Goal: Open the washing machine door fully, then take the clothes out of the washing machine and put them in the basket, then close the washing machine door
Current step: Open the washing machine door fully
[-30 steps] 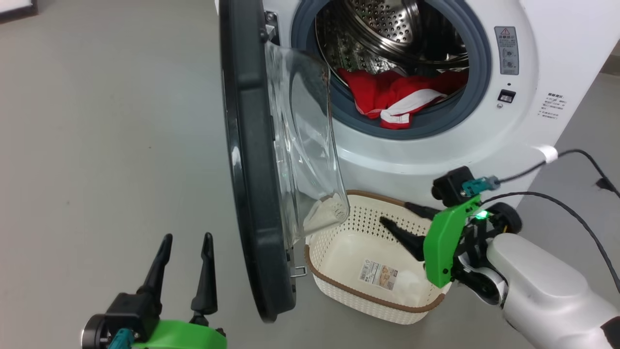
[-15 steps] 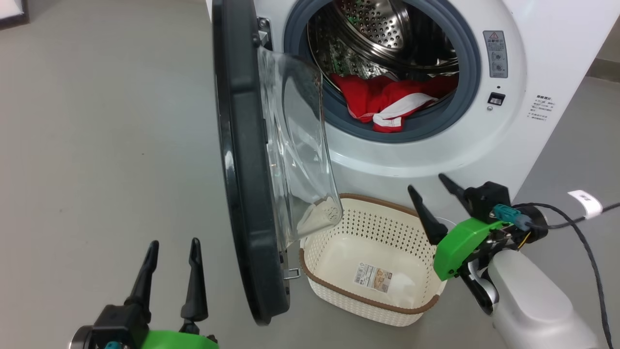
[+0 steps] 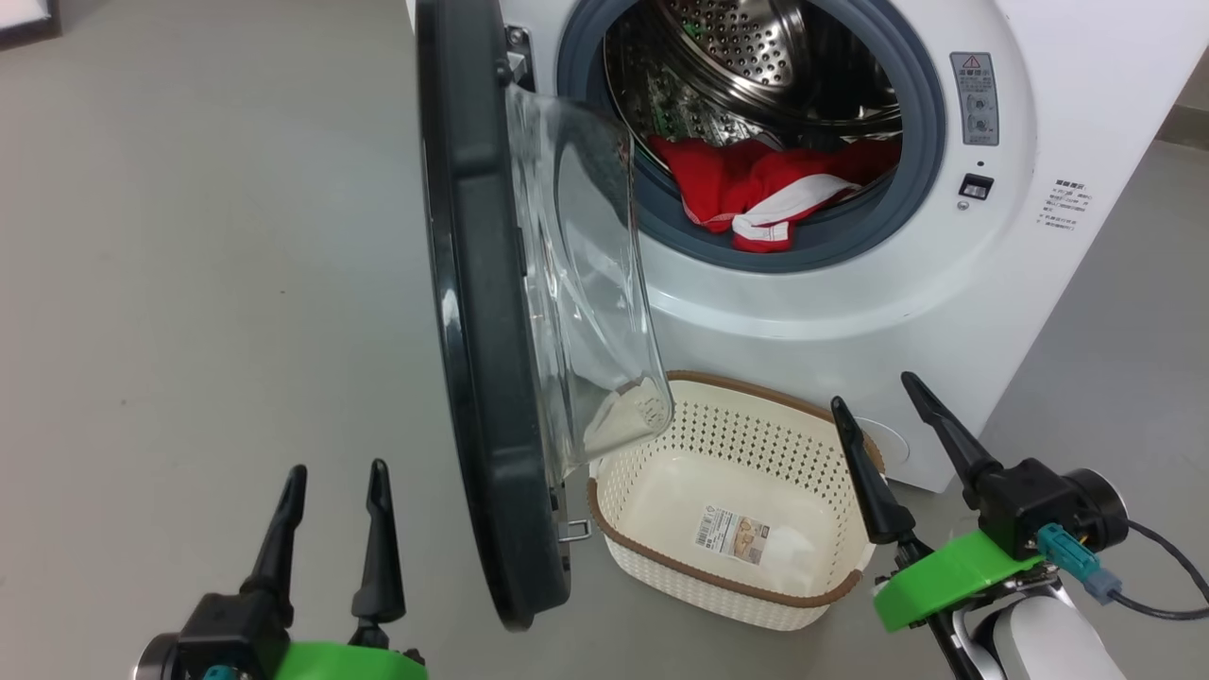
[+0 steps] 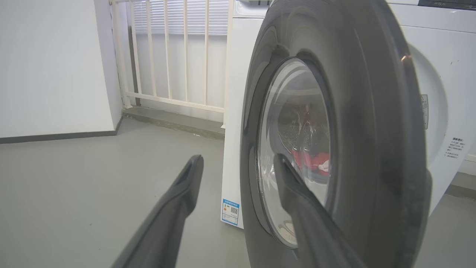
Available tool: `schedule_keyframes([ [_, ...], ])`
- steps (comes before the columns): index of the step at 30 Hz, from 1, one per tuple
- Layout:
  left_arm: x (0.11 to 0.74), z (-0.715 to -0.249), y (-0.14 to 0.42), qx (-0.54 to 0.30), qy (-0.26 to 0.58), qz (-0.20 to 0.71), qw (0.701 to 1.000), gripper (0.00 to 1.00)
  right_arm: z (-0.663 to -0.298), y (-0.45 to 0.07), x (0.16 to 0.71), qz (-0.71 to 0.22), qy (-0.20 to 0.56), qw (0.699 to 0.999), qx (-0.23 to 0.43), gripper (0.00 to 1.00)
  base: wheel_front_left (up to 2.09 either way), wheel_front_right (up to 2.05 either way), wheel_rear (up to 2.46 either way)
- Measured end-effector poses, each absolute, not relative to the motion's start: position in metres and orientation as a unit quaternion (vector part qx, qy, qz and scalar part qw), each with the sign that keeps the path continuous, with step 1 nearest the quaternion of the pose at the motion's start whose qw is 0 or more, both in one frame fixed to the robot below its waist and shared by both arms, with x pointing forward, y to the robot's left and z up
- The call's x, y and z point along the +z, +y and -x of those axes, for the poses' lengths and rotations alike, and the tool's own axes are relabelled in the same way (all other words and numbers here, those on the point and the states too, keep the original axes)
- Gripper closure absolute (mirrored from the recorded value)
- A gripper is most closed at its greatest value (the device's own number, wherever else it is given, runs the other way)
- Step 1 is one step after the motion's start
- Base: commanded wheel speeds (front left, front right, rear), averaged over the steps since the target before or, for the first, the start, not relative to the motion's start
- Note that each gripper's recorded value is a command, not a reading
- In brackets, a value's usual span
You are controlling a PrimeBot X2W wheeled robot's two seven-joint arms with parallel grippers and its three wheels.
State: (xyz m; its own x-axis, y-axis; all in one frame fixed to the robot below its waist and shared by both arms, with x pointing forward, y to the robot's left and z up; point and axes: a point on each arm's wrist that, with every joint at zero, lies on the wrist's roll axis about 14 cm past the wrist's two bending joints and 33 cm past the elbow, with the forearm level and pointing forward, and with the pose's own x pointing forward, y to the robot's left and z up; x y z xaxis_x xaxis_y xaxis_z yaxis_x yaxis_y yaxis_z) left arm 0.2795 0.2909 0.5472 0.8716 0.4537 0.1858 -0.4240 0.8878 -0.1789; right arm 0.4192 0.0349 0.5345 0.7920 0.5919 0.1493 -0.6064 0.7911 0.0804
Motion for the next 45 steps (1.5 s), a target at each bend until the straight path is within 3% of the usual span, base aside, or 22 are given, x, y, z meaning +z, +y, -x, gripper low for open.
schedule_keyframes([
  [24,0.544,-0.285,0.287,0.225,-0.105,0.065,0.967,0.00,-0.415,0.029,0.533,-0.079,-0.057,0.945,0.312,0.00,0.00,0.00,0.00],
  [26,0.543,-0.285,0.288,0.226,-0.103,0.064,0.967,0.94,-0.416,0.029,0.533,-0.079,-0.056,0.945,0.312,0.00,0.00,0.00,0.00],
  [27,0.542,-0.285,0.287,0.226,-0.101,0.064,0.967,1.00,-0.416,0.029,0.532,-0.079,-0.055,0.945,0.312,0.00,0.00,0.00,0.00],
  [32,0.556,-0.288,0.285,0.220,-0.120,0.045,0.967,1.00,-0.416,0.030,0.529,-0.082,-0.050,0.945,0.313,0.00,0.00,0.00,0.00],
  [45,0.691,-0.289,0.274,0.185,-0.319,0.016,0.929,1.00,-0.415,0.029,0.524,-0.081,-0.043,0.946,0.312,0.00,0.00,0.00,0.00],
])
